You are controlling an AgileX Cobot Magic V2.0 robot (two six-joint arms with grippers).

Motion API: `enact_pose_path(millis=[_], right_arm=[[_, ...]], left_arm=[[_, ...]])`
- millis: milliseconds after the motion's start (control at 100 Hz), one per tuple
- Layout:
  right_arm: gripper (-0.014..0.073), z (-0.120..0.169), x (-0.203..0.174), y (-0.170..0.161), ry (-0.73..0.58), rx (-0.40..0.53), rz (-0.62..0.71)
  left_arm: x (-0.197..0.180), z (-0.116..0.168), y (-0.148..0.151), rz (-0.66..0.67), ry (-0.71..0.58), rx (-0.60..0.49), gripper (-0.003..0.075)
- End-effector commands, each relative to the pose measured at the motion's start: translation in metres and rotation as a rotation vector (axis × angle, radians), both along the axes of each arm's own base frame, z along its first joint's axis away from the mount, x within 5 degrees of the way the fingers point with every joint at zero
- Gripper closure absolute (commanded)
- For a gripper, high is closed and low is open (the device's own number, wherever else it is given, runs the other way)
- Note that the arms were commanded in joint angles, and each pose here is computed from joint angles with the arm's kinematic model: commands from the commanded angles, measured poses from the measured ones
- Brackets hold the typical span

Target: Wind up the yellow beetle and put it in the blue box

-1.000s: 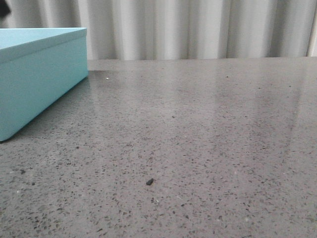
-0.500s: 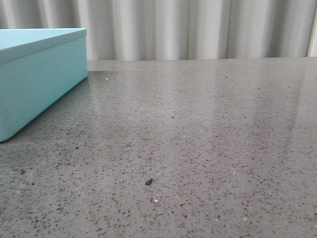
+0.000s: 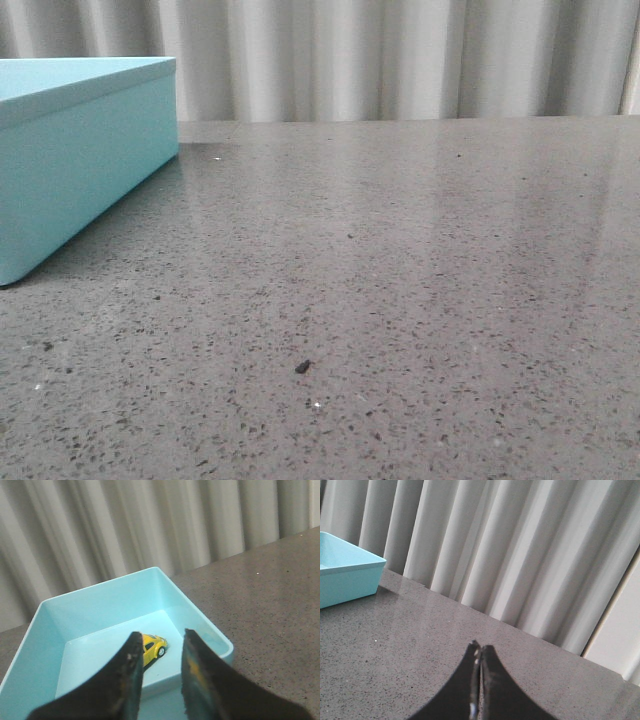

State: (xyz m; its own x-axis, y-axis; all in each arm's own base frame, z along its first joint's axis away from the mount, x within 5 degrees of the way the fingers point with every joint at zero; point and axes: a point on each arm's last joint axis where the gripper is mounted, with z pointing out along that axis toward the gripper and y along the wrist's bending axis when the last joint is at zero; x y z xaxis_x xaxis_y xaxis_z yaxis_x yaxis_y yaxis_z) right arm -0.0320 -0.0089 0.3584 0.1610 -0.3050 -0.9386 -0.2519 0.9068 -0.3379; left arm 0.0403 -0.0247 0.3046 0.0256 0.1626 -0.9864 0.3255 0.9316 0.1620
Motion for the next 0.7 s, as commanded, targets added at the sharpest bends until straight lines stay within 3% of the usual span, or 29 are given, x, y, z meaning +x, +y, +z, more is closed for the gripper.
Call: enact_pose_path(millis=[0,30,240,690], right_arm=[[0.0647,0.0115,-0.0061,-0.0025,-0.112,0.019,-0.006],[0.0647,0.0115,-0.0061,-0.0025,-0.112,0.019,-0.006],[0.0647,0.0115,-0.0061,-0.0025,-0.112,0.019,-0.006],[0.0647,0.0115,-0.0061,-0.0025,-0.112,0.019,-0.006]], left_arm=[[-0.0010,0.0065,0.0027,0.023,-0.074,-0.073,0.0708],[-0.0011,0.0052,0.0021,0.016,-0.067,-0.091,0.0743],[-0.0021,0.0053,-0.0012,-0.025,-0.038,-0.180,0.0741],[-0.0025,0.0044,-0.0022,-0.036,-0.026,-0.185,0.0741]])
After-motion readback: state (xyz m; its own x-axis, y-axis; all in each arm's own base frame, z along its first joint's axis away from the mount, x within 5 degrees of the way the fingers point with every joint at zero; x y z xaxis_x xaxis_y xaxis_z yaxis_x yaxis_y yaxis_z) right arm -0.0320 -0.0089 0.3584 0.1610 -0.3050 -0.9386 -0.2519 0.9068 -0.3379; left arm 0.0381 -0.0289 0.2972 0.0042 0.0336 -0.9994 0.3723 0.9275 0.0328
